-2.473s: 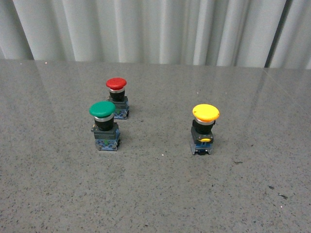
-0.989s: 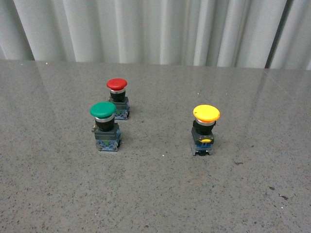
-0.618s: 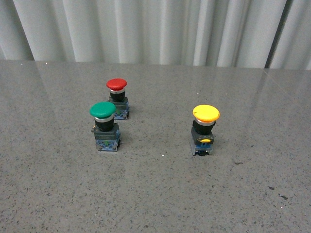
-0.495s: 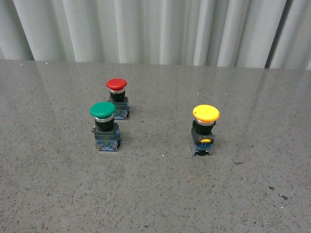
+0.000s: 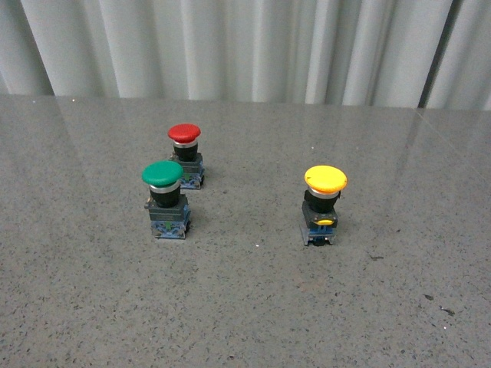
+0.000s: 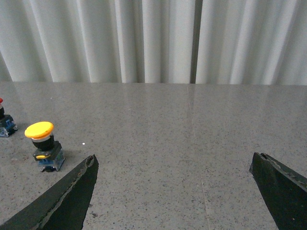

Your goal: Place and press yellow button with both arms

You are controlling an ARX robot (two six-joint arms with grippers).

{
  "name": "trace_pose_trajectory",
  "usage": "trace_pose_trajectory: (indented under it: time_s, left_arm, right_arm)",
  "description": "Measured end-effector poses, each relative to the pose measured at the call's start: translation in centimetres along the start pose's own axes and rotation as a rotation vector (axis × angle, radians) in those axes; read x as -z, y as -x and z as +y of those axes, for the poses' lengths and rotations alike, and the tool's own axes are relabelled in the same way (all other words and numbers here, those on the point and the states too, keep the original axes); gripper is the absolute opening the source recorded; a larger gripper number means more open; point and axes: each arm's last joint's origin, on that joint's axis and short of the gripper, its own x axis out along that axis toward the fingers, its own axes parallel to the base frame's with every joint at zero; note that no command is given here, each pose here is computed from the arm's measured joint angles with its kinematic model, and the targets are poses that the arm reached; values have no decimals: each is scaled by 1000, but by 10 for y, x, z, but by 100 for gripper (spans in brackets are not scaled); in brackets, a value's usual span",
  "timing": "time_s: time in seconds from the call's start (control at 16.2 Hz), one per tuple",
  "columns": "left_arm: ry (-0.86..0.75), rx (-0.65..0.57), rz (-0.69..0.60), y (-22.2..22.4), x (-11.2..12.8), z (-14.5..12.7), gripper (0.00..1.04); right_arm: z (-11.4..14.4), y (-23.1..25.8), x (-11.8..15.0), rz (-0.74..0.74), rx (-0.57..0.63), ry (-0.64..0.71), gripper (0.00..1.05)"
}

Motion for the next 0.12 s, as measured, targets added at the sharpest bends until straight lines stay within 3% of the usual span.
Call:
trace_pose_trajectory:
  time_s: [0.12]
  left_arm:
    - [0, 0, 0, 0, 0, 0, 98]
  right_arm:
    - [0, 0, 0, 0, 0, 0, 98]
